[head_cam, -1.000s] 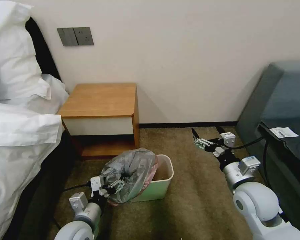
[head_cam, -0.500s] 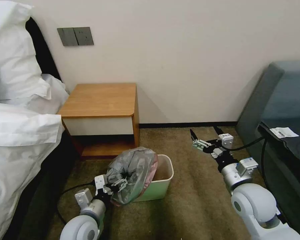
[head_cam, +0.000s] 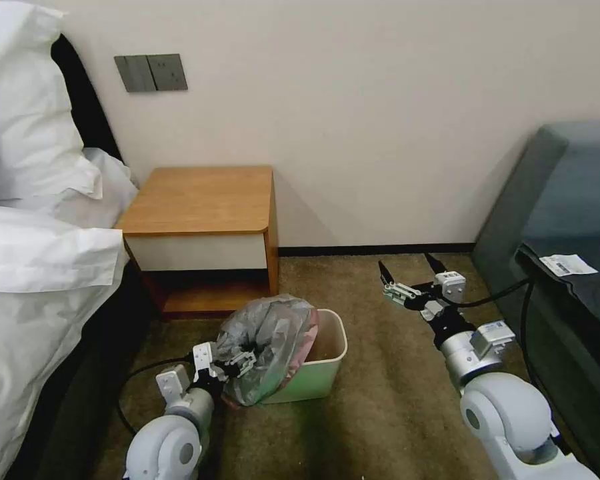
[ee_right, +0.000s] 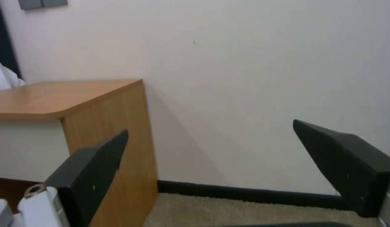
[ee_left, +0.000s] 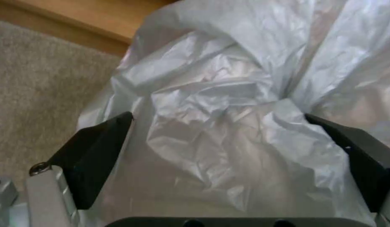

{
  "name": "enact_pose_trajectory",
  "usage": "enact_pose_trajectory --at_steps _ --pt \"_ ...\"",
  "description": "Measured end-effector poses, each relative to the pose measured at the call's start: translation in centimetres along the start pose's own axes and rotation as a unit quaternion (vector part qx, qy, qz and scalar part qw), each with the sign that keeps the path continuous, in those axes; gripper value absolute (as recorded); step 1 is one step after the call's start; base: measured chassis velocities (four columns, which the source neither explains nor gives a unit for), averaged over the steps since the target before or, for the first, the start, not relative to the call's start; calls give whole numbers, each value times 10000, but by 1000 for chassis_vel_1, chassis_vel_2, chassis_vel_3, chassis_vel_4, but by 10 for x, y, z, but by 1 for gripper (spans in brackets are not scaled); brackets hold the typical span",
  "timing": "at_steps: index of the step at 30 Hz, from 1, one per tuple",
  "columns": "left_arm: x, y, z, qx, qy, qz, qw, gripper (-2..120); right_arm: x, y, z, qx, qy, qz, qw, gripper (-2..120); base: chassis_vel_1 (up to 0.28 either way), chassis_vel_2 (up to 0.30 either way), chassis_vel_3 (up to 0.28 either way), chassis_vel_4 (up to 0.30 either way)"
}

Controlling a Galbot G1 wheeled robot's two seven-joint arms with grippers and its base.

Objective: Pick up the garbage bag from the table and place it over the trash can.

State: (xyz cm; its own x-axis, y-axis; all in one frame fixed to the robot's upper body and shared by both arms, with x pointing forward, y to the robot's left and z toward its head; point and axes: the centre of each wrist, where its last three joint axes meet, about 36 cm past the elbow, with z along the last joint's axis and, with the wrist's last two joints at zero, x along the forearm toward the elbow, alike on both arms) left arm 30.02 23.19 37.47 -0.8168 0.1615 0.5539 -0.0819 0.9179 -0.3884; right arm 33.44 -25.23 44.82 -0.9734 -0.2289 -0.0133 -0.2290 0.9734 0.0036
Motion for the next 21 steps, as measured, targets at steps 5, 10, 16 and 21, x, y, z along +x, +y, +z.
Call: enact_pose_trajectory --at_steps 5,10,16,21 --pt "-5 0 4 2 97 -2 10000 94 0 0 -2 9 -24 -1 10000 100 0 0 0 0" --pt "-7 -3 7 -27 238 145 9996 75 1 -1 -3 19 -43 5 10000 100 0 0 0 0" --pt "-7 -3 7 -66 323 226 9992 57 2 -1 -5 35 -66 -11 10000 100 0 0 0 0" --pt "-6 0 5 -83 302 175 9994 37 0 -2 -9 64 -117 -42 9999 100 0 0 0 0"
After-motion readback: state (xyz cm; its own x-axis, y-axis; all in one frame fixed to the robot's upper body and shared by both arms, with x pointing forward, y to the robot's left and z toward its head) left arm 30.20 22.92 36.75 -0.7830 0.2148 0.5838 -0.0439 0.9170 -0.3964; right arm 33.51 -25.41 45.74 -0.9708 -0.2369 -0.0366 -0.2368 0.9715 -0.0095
